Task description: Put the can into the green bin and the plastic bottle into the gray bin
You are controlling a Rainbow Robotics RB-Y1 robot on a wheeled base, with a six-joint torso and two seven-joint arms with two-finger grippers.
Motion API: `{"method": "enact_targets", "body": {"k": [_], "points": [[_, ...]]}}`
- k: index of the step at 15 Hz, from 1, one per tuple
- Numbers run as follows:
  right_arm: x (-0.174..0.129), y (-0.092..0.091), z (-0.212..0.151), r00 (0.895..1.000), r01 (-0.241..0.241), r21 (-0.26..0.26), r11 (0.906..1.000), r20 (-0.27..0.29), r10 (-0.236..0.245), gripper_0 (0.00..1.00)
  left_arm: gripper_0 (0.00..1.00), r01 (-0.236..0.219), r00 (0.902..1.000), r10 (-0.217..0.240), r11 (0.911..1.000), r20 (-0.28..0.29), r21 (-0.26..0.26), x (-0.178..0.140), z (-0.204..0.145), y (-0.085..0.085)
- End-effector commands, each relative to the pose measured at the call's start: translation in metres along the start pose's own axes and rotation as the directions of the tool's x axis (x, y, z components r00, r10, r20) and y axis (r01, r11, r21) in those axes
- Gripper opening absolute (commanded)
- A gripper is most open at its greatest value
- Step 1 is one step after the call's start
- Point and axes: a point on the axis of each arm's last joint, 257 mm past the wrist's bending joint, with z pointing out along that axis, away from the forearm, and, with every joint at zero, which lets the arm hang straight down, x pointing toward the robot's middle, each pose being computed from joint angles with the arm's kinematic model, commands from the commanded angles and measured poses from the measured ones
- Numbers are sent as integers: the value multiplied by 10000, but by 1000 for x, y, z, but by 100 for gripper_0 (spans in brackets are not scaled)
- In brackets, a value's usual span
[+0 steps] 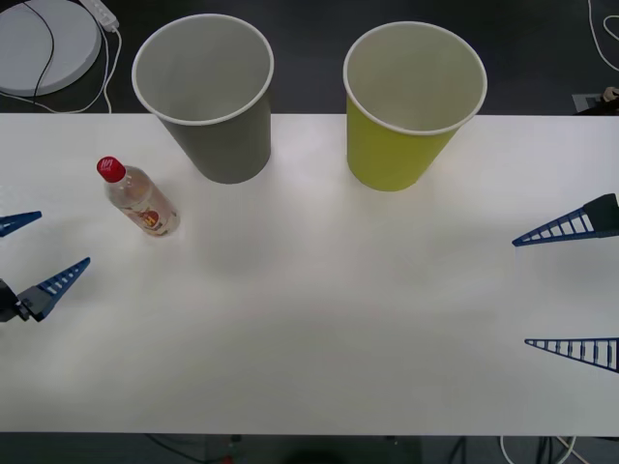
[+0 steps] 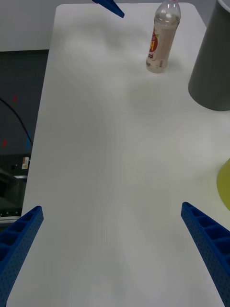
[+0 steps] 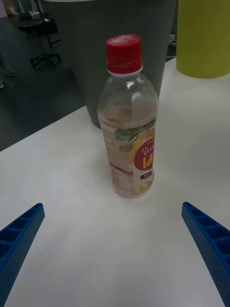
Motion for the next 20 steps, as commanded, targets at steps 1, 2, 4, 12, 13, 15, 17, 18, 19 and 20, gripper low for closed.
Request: {"method": "enact_targets", "body": {"k": [1,2,4,12,13,15,17,18,19,20], "points": [[0,0,0,10000,0,0,10000,0,0,100,100,-39,10000,39,10000,14,-15,-1,13,-2],[0,0,0,10000,0,0,10000,0,0,100,100,-31,10000,31,10000,64,-46,-3,18,-2],[0,0,0,10000,0,0,10000,0,0,100,100,14,9999,-13,10000,151,-67,-5,28,-5],[0,0,0,10000,0,0,10000,0,0,100,100,140,9995,-134,9997,271,-207,-14,60,-6],[0,0,0,10000,0,0,10000,0,0,100,100,150,9996,-143,9995,239,-286,-14,63,-4],[0,0,0,10000,0,0,10000,0,0,100,100,296,9990,-281,9986,339,-429,-18,69,-2],[0,0,0,10000,0,0,10000,0,0,100,100,509,9978,-487,9976,445,-475,-22,79,-4],[0,0,0,10000,0,0,10000,0,0,100,100,625,9969,-600,9969,513,-487,-24,83,-5],[0,0,0,10000,0,0,10000,0,0,100,100,783,9955,-753,9955,567,-527,-25,86,-5],[0,0,0,10000,0,0,10000,0,0,100,100,883,9946,-849,9946,602,-552,-27,90,-6]]}}
